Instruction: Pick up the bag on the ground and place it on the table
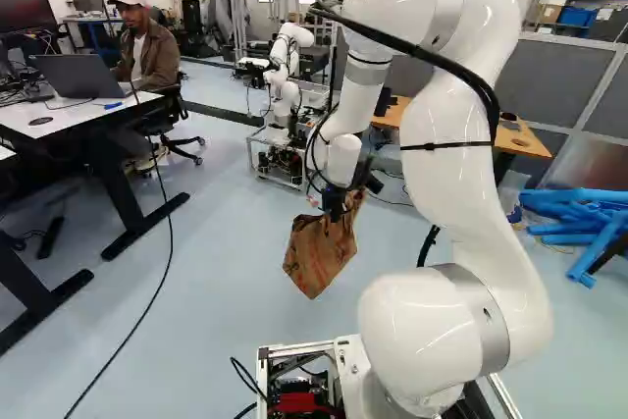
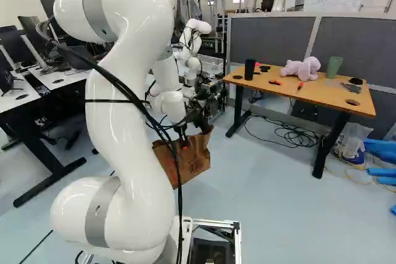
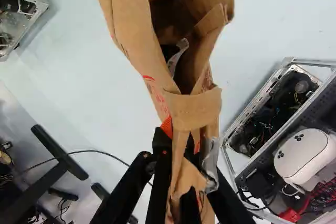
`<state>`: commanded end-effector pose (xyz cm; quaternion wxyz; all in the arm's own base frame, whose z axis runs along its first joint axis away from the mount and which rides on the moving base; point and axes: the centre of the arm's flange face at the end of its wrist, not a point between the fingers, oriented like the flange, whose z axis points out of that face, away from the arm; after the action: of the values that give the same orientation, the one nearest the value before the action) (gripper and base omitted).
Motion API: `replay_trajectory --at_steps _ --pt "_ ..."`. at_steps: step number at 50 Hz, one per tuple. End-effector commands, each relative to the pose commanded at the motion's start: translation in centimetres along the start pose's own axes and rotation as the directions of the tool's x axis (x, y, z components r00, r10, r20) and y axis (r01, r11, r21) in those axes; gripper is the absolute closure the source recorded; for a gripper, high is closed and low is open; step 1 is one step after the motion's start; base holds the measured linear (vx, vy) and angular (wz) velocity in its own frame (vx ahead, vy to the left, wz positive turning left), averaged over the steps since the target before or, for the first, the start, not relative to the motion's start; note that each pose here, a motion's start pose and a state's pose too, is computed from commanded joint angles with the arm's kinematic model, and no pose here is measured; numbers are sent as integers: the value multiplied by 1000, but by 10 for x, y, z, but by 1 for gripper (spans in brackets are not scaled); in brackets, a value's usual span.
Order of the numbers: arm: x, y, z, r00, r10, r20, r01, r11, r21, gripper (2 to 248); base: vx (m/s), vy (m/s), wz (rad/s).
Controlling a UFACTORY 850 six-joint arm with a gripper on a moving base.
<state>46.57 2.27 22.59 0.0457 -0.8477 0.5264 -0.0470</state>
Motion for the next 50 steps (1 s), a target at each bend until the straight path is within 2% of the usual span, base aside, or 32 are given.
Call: replay_trajectory --at_steps 50 --pt "17 -28 -68 1000 10 8 -11 999 45 229 0 0 0"
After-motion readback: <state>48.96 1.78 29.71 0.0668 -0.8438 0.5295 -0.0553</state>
